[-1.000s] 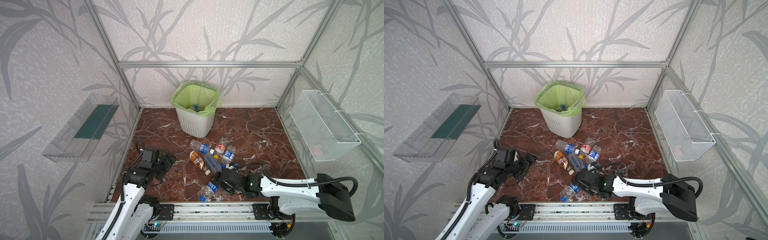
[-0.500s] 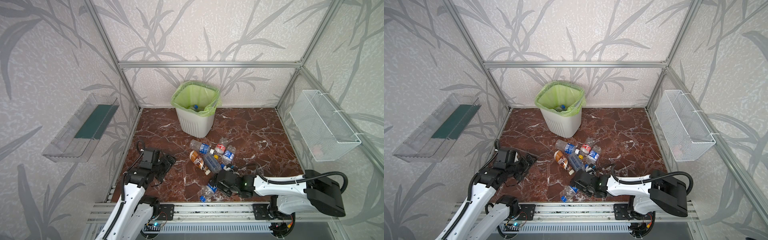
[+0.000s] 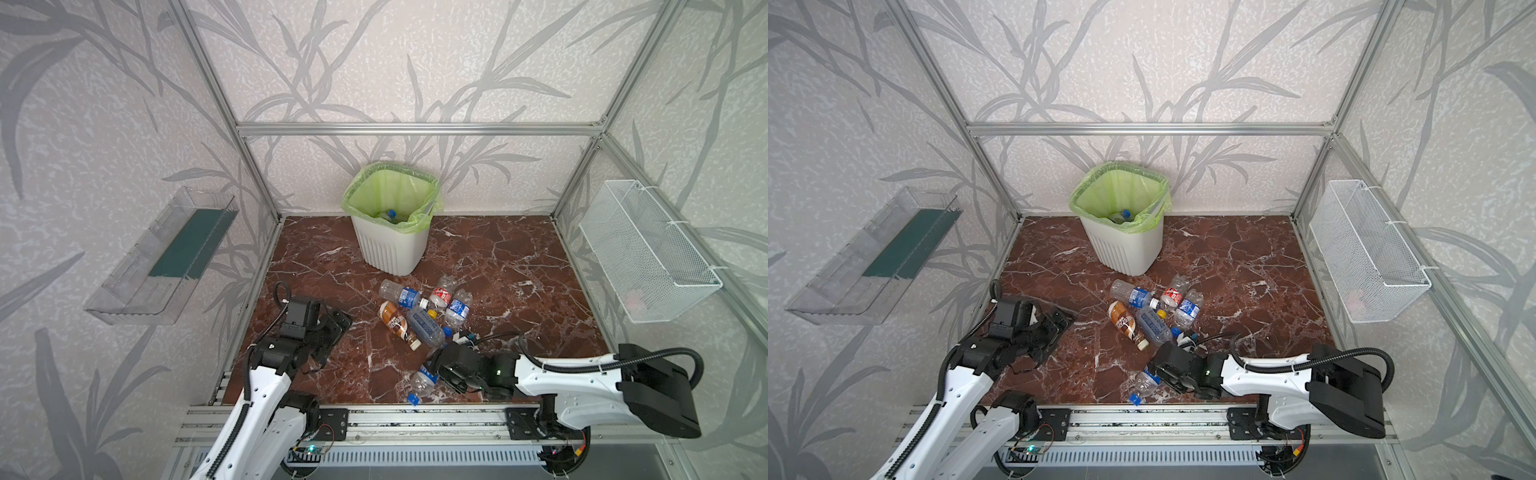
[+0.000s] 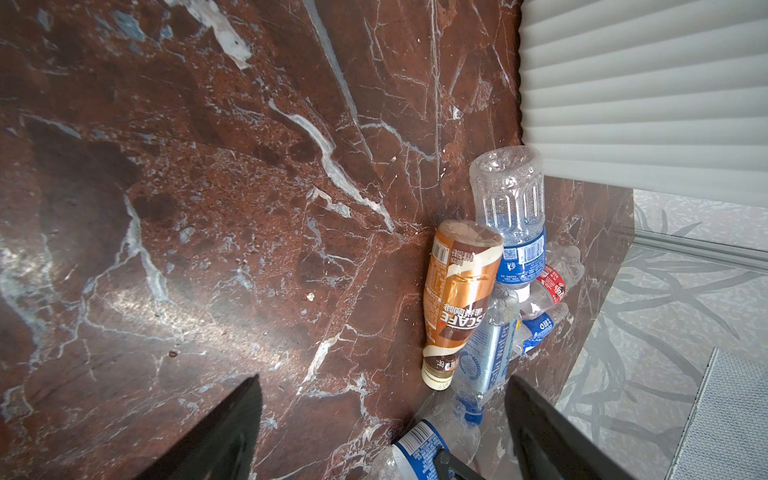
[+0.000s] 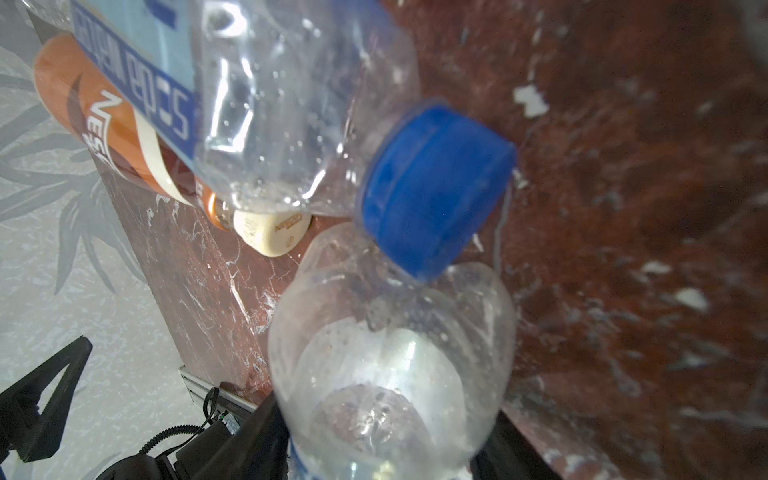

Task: Throw the plastic bottles in the bin
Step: 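Close the right gripper on the blue-labelled bottle and lift it, then swing the blue-labelled bottle over the bin and open the right gripper, then return the right gripper to the pile while the left gripper moves toward the Nescafe bottle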

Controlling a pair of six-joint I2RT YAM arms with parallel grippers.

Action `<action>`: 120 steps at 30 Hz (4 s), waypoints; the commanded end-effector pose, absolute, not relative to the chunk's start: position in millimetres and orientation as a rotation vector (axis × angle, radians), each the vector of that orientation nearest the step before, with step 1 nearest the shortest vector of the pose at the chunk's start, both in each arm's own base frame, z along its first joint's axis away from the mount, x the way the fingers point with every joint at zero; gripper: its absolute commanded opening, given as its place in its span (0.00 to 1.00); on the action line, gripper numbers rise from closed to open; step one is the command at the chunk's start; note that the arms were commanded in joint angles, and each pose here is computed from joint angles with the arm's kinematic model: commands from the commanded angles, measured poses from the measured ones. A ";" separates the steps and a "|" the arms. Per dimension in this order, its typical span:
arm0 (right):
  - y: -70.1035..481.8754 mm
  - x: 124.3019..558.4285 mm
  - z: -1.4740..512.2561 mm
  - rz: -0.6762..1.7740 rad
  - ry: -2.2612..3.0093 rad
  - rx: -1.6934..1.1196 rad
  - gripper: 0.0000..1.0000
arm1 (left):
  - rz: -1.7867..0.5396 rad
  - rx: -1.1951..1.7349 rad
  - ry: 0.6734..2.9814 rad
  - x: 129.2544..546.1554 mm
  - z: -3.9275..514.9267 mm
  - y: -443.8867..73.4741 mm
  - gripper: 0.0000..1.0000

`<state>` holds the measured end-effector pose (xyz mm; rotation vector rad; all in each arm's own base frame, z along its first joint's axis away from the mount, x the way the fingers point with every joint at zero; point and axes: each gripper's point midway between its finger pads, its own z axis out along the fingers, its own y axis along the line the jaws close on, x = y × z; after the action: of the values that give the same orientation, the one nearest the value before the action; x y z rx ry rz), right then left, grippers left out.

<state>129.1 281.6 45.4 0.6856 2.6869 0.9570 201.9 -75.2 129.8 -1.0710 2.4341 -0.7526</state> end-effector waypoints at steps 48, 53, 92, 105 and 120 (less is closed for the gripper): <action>280.0 136.9 38.9 0.865 2.700 0.723 0.73 | -0.743 -1.097 2.436 205.4 124.0 -73.7 0.91; 270.3 136.5 31.4 0.851 2.698 0.757 0.63 | -0.741 -1.096 2.441 207.8 123.7 -74.0 0.91; 216.8 282.4 283.7 1.065 2.105 0.374 0.58 | -0.690 -1.142 2.432 218.7 130.7 -68.3 0.91; 249.0 403.8 431.9 1.108 1.943 0.286 0.90 | -0.700 -1.123 2.360 222.3 172.3 -62.2 0.91; 170.3 291.4 225.5 0.875 2.242 0.475 0.83 | -0.718 -1.127 2.408 219.6 138.0 -65.3 0.91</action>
<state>299.5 177.2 252.6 0.4337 2.1978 0.9134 220.0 -65.0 140.7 -1.1395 2.4117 -0.7056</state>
